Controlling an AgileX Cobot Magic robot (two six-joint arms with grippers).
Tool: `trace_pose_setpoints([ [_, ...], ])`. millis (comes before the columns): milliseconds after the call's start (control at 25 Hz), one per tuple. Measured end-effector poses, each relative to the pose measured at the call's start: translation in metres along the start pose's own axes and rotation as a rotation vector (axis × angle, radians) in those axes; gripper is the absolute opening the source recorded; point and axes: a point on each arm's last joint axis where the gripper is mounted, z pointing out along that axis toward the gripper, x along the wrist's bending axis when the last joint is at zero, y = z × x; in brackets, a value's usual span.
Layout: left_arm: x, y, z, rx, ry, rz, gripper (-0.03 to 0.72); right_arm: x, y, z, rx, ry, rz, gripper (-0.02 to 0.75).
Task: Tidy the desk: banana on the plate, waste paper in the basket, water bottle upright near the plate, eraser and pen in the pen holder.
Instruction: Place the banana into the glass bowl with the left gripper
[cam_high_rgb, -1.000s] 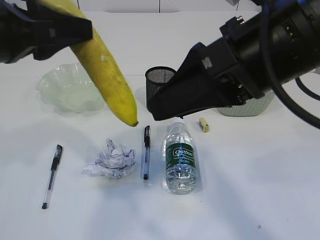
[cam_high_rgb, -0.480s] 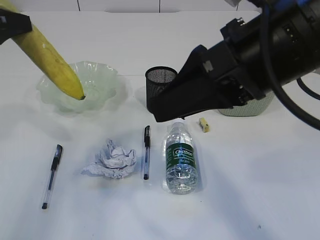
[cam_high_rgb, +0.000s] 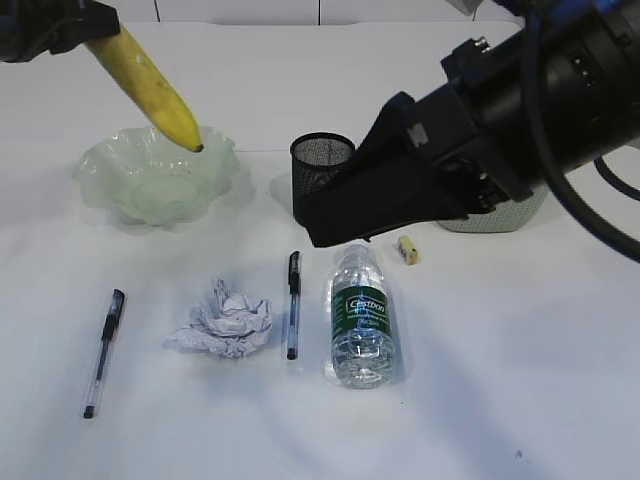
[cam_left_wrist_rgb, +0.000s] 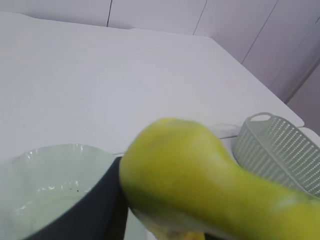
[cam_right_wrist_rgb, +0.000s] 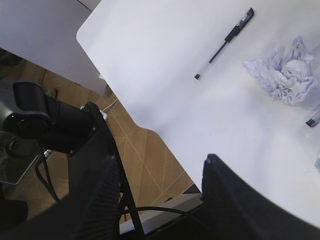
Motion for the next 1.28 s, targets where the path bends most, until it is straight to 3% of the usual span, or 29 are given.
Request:
trace_pose_setpoints([
  [600,0.062,-0.018,0.119,0.048,0.020,-0.024,0.261,0.000,0.000,0.000,0.005,0.003,0.000,0.398],
  [1000,0.099,-0.046,0.135,0.099,0.073,-0.068,0.260,0.000,-0.001,0.000,0.006,0.004,0.000,0.398],
  [1280,0.108,-0.059,0.140,0.127,0.094,-0.082,0.260,0.000,-0.001,0.000,0.006,0.004,0.000,0.398],
])
